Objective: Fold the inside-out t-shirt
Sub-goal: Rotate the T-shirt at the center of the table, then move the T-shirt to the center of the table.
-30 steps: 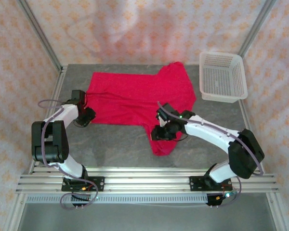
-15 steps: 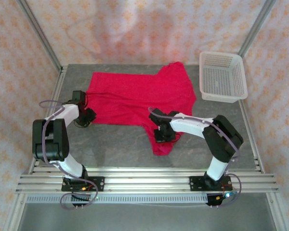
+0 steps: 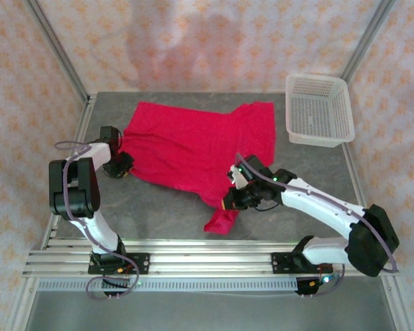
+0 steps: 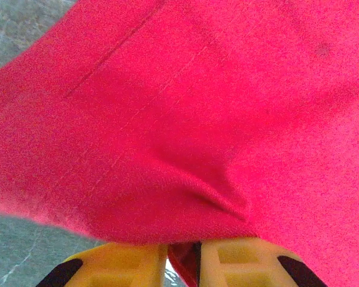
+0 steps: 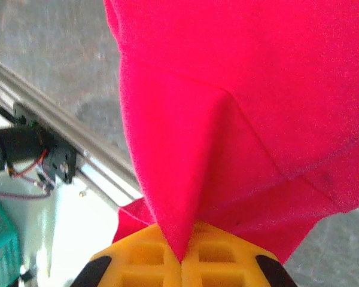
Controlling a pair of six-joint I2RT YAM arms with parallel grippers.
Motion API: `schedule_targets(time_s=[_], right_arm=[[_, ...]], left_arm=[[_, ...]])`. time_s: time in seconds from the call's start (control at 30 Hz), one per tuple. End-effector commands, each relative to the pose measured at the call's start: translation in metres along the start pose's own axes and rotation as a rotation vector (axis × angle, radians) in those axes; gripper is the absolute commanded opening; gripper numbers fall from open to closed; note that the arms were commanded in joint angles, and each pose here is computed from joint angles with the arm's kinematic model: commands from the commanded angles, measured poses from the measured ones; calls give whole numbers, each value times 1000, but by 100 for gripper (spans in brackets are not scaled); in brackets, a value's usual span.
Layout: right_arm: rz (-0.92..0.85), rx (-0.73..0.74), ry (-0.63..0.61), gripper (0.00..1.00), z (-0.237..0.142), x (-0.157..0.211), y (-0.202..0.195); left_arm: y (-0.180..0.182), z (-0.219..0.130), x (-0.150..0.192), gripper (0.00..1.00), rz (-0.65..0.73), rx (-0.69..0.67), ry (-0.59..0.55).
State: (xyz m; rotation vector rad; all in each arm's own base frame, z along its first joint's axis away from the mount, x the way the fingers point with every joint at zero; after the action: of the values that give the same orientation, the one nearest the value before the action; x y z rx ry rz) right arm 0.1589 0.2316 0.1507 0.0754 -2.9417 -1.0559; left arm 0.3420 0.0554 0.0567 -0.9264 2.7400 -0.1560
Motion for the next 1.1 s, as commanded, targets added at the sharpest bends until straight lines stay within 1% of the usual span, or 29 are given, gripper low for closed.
schedule_targets(time_s=[0.0, 0.03, 0.07, 0.1, 0.13, 0.17, 0.27, 0.37, 0.43, 0.5, 0.57, 0.67, 0.77, 0.83, 0.9, 0.97, 1.0, 1.07], right_arm=[[-14, -38, 50, 15, 2, 9, 0], [-10, -3, 33, 40, 2, 7, -6], [-8, 28, 15, 52, 2, 5, -10], [-6, 66, -3, 61, 1, 2, -15], [1, 100, -25, 65, 1, -2, -20], [11, 123, -43, 66, 0, -6, -24], [94, 211, -127, 67, -2, -25, -43], [239, 349, -243, 67, -7, -54, -75], [337, 404, -274, 65, -5, -75, -96], [398, 425, -292, 62, 2, -95, -111], [431, 461, -306, 60, 8, -117, -124], [443, 535, -295, 56, 19, -155, -138], [426, 609, -302, 55, 26, -196, -148], [419, 666, -320, 54, 21, -228, -156], [417, 690, -350, 54, 8, -256, -159], [402, 668, -371, 55, -9, -271, -148], [386, 657, -375, 56, -18, -273, -138], [361, 624, -385, 59, -36, -265, -119]], left_arm=[[8, 4, 2, 22, 5, -51, 20], [8, 2, 1, 21, 8, -55, 18], [8, 0, 1, 21, 10, -57, 14], [8, -4, 0, 20, 14, -60, 6], [9, -9, -1, 21, 15, -63, -6], [9, -14, -2, 20, 17, -65, -18], [9, -30, -5, 20, 21, -71, -60], [7, -47, -5, 20, 35, -74, -102], [1, -57, -5, 20, 48, -66, -133], [-9, -61, -5, 21, 66, -40, -150], [-22, -57, -4, 21, 88, 6, -142], [-38, -37, -4, 21, 100, 55, -77], [-39, -19, -8, 21, 92, 42, -55], [-35, -11, -12, 20, 80, 29, -42], [-30, -9, -16, 21, 65, 24, -39], [-23, -15, -18, 21, 57, 8, -51], [-18, -22, -19, 22, 56, -4, -60], [-11, -44, -17, 29, 64, -31, -106]])
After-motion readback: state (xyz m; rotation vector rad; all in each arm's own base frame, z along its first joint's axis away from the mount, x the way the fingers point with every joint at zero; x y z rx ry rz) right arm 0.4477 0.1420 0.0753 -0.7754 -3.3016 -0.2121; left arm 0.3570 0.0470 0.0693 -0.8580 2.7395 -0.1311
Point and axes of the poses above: each hand's point on the last joint's axis, 136 mm out from that joint toward the fingers, its own z axis out along the fingers, its own y axis along the line the jaws close on, x = y × z, the point moved 4 cm from there along -z, back along the fingers, and after that the axes turned 13 degrees about z, right-handed, at the moved point
